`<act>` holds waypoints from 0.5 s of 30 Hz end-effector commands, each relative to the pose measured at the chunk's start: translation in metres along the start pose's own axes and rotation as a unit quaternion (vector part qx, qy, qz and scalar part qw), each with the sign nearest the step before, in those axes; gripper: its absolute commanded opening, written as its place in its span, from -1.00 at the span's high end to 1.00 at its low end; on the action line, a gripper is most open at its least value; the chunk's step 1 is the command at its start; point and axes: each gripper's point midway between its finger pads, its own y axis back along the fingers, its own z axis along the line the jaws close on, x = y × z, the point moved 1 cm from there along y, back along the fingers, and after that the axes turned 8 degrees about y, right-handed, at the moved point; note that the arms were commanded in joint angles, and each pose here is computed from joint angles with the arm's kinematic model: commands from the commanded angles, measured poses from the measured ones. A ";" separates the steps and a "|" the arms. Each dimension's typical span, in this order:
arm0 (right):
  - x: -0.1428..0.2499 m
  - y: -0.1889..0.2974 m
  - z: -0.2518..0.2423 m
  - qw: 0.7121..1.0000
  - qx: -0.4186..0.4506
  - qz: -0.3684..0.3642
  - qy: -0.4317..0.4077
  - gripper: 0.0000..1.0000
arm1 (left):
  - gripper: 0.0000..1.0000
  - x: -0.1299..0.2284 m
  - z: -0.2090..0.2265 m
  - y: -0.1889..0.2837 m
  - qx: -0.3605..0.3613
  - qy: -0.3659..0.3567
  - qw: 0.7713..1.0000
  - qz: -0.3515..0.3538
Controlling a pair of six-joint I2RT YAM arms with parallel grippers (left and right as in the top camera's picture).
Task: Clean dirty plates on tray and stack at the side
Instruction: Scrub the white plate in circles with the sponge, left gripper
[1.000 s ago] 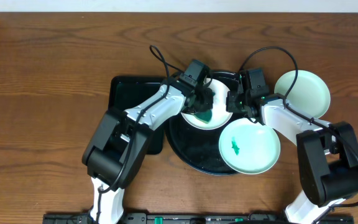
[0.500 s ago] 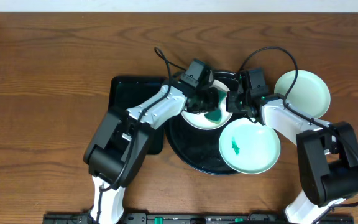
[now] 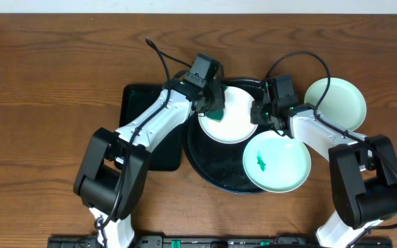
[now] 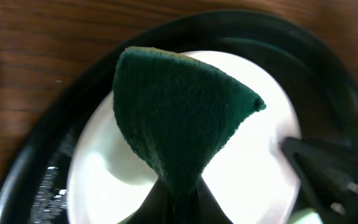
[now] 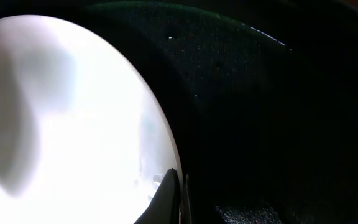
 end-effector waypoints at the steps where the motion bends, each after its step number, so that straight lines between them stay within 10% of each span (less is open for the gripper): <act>1: 0.006 -0.004 0.010 1.000 -0.026 0.011 0.003 0.98 | 0.85 -0.009 0.014 -0.003 -0.042 -0.014 0.999 -0.028; 15: 0.006 -0.004 0.010 1.000 -0.026 0.011 0.003 0.97 | 0.85 0.011 0.035 -0.033 -0.085 -0.017 0.996 0.000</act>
